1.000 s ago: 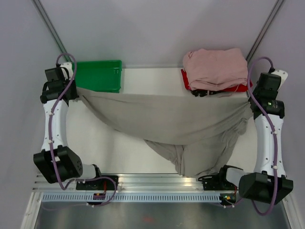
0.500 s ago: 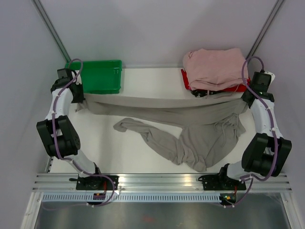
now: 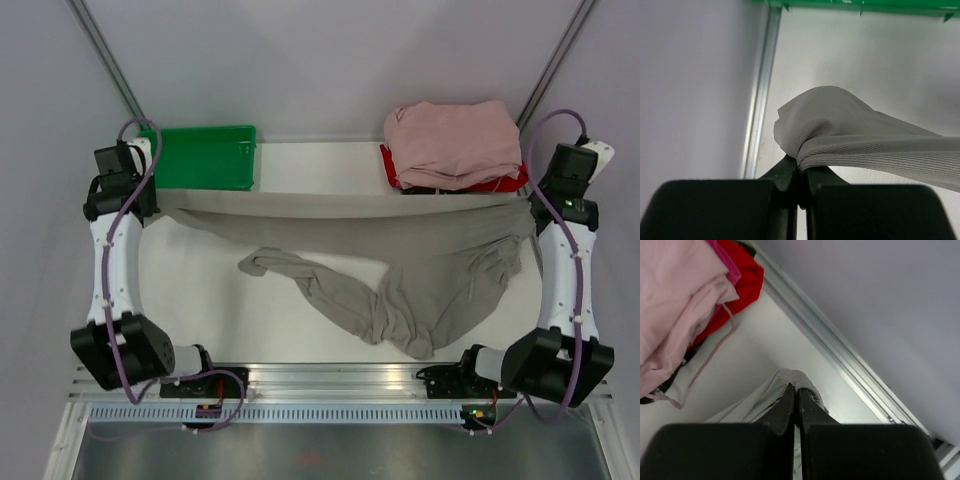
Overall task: Fold and stack the trousers
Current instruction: Flatten the trousers out
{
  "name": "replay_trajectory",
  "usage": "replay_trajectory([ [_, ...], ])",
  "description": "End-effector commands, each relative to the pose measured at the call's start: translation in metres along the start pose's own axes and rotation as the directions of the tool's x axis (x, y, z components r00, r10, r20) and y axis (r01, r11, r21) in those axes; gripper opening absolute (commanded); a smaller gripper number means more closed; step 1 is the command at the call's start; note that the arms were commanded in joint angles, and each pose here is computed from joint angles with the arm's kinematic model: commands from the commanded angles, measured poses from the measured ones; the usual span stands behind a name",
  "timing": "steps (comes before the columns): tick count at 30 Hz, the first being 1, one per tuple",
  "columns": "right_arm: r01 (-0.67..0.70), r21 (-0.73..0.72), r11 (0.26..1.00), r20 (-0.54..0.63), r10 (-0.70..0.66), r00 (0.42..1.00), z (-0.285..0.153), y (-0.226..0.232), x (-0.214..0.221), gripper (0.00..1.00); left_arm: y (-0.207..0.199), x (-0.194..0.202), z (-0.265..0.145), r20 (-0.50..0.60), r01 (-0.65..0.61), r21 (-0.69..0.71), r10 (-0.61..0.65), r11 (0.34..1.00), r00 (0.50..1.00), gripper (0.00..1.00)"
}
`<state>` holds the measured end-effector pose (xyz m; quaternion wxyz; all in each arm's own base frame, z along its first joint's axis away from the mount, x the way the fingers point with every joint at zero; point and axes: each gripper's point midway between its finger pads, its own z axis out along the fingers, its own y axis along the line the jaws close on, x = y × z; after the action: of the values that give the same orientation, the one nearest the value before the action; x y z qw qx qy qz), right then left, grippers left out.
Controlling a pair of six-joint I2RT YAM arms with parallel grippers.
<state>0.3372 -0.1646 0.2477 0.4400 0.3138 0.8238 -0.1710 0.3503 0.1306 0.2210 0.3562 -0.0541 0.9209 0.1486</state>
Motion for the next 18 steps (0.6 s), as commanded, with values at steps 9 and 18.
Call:
replay_trajectory([
  [9,-0.132,0.386,0.913,0.215,0.05,0.975,-0.126,-0.12,-0.02,0.0,0.074,0.019,-0.136,0.118,-0.042,-0.358,0.09,0.933,0.989,0.02],
  [18,-0.117,0.395,0.911,0.244,0.019,0.969,-0.15,-0.128,-0.04,0.0,0.069,0.037,-0.131,0.109,0.01,-0.349,0.03,0.937,0.994,0.02],
])
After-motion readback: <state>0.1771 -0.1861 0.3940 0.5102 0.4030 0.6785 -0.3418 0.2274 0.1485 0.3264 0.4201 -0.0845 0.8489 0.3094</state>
